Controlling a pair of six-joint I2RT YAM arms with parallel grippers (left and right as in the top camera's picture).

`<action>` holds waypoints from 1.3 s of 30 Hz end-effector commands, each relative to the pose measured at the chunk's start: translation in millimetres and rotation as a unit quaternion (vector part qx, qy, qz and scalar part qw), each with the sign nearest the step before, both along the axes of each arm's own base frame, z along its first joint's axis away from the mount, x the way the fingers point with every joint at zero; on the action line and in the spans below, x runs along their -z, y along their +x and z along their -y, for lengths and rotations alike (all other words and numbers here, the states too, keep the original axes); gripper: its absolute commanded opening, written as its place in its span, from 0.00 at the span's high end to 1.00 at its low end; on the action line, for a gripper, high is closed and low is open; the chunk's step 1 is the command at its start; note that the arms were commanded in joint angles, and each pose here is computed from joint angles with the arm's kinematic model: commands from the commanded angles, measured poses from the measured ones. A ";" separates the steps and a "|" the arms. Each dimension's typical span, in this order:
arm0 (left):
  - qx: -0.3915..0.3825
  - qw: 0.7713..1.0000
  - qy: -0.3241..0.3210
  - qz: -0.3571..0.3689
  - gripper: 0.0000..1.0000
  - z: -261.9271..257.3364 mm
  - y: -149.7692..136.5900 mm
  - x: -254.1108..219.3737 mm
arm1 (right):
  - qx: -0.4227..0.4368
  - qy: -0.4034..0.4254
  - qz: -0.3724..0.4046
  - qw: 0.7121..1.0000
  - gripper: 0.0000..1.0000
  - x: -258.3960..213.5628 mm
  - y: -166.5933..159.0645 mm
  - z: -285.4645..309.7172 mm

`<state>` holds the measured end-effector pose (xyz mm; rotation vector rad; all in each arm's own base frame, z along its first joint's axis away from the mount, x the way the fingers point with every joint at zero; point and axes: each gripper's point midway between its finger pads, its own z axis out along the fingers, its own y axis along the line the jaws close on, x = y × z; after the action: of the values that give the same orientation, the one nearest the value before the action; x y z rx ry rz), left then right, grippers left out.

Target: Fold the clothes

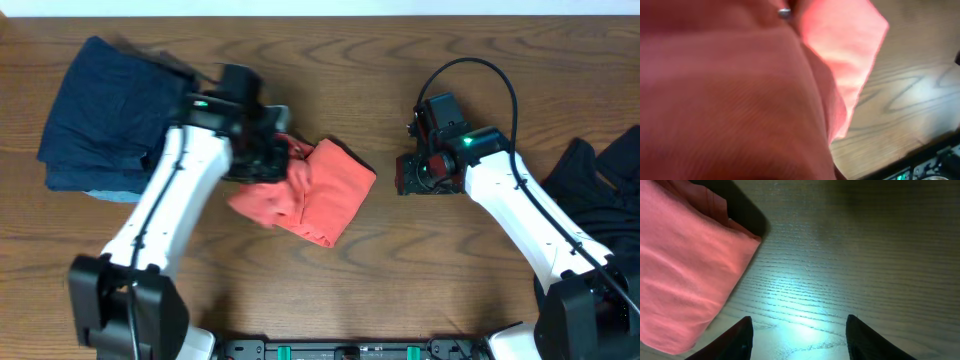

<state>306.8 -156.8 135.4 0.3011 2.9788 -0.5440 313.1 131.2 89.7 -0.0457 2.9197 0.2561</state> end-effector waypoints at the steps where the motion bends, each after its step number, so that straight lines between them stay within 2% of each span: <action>1: 0.014 1.000 0.022 0.001 0.94 27.9 -3.9 13.0 | 0.008 -0.007 0.004 1.000 0.42 -1.2 3.7 4.7; 3: 0.031 0.999 0.035 0.008 0.94 46.8 -5.4 23.2 | 0.009 -0.006 0.003 1.000 0.41 -1.2 3.6 4.7; 4: 0.042 0.998 0.040 0.011 0.91 57.1 -7.0 28.9 | 0.010 -0.006 0.003 1.000 0.40 -1.2 3.6 4.7; 5: 0.059 0.997 0.043 0.012 0.73 69.9 -10.3 36.7 | 0.010 -0.006 0.003 1.000 0.39 -1.2 3.6 4.7; 6: 0.070 0.997 0.043 0.011 0.62 78.0 -13.0 41.8 | 0.009 -0.007 0.003 1.000 0.39 -1.2 3.6 4.8; 8: 0.088 0.995 0.045 0.009 0.50 90.9 -18.5 50.5 | 0.010 -0.006 0.003 1.000 0.35 -1.2 3.3 4.8; 9: 0.094 0.995 0.046 0.007 0.40 93.8 -21.1 52.2 | 0.010 -0.007 0.002 1.000 0.32 -1.0 2.9 5.0; 12: 0.096 0.994 0.047 0.004 0.36 93.6 -24.6 46.6 | 0.010 -0.007 0.001 1.000 0.28 -0.9 2.6 5.5; 16: 0.077 0.996 0.047 0.004 0.28 79.5 -19.7 10.4 | 0.009 -0.004 0.008 1.000 0.27 -2.1 6.0 3.8; 18: 0.067 0.997 0.047 0.013 0.27 70.6 -16.1 -12.8 | -0.007 0.013 0.019 1.000 0.27 -4.6 10.2 -3.9; 21: 0.042 0.996 0.069 0.042 0.22 48.3 -7.4 -43.2 | -0.072 0.082 0.045 0.993 0.27 -15.3 17.2 -33.3; 25: 0.002 0.990 0.113 0.086 0.19 11.0 2.9 -69.4 | -0.154 0.181 0.090 0.967 0.24 -39.7 22.9 -79.3; 27: -0.018 0.986 0.136 0.096 0.20 -7.6 7.9 -73.5 | -0.183 0.195 0.114 0.957 0.24 -47.8 24.0 -97.3; 30: -0.043 0.984 0.146 0.088 0.31 -26.4 13.3 -70.4 | -0.229 0.169 0.151 0.947 0.20 -49.9 22.1 -118.3; 34: -0.071 0.983 0.153 0.073 0.40 -47.3 17.1 -63.4 | -0.229 0.070 0.189 0.952 0.12 -40.8 26.4 -122.8; 37: -0.085 0.982 0.154 0.068 0.43 -56.4 19.2 -60.9 | -0.254 0.043 0.198 0.946 0.14 -32.3 23.3 -133.8; 39: -0.088 0.982 0.155 0.067 0.42 -58.8 19.6 -60.4 | -0.252 0.019 0.194 0.948 0.20 -21.0 24.5 -132.7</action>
<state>326.5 -105.6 202.6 0.1007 2.8929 -0.0783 326.3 273.5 126.7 -0.7424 2.4538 0.5184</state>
